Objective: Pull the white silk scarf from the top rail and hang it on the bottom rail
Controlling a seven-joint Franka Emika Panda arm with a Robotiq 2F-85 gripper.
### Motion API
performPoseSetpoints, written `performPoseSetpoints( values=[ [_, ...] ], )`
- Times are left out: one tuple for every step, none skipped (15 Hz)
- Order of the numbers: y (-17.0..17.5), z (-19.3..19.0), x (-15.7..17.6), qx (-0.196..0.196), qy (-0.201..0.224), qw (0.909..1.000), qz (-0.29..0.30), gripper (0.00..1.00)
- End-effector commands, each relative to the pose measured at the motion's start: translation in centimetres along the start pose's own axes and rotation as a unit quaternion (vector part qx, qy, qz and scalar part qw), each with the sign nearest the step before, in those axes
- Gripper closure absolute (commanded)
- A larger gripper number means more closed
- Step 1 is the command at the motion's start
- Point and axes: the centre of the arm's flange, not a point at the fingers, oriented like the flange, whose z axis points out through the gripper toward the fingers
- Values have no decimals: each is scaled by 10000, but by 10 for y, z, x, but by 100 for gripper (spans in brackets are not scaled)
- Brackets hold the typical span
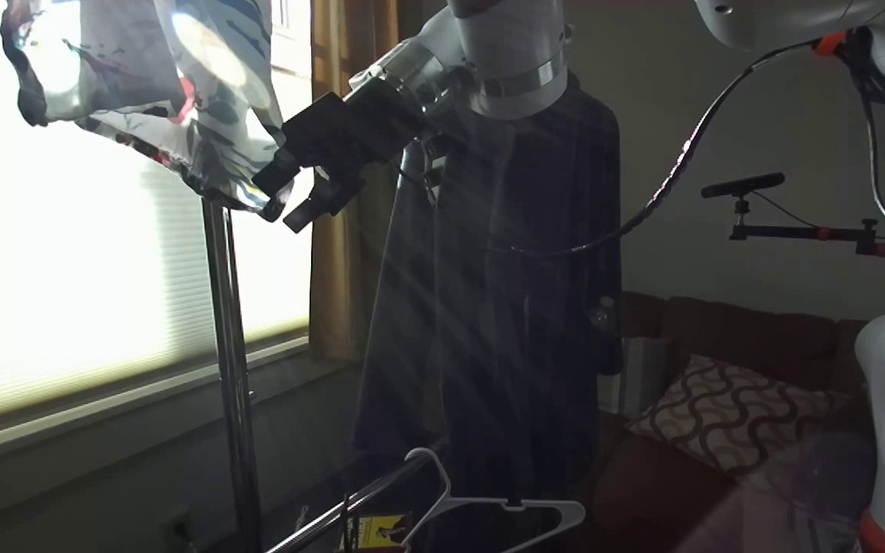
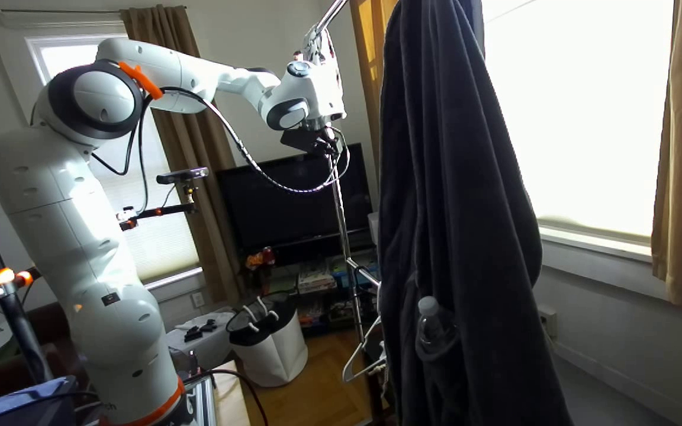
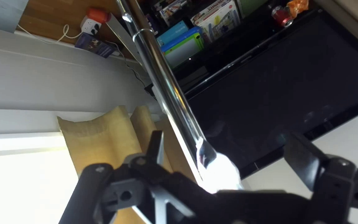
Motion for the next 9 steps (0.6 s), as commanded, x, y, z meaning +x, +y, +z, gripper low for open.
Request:
performPoseSetpoints(
  values=[
    [15,-11,3,441,-8,9987,-240,0],
    [18,-14,4,443,103,9986,-284,0],
    [21,-16,6,525,154,9980,-321,0],
    [22,-16,6,597,183,9974,-355,0],
    [21,-14,5,667,197,9968,-401,1],
    [21,-11,4,746,179,9961,-428,14],
    [18,-8,3,755,173,9958,-483,26],
    [16,-5,2,767,169,9955,-532,30],
    [15,-2,1,779,170,9952,-569,40]
  ],
)
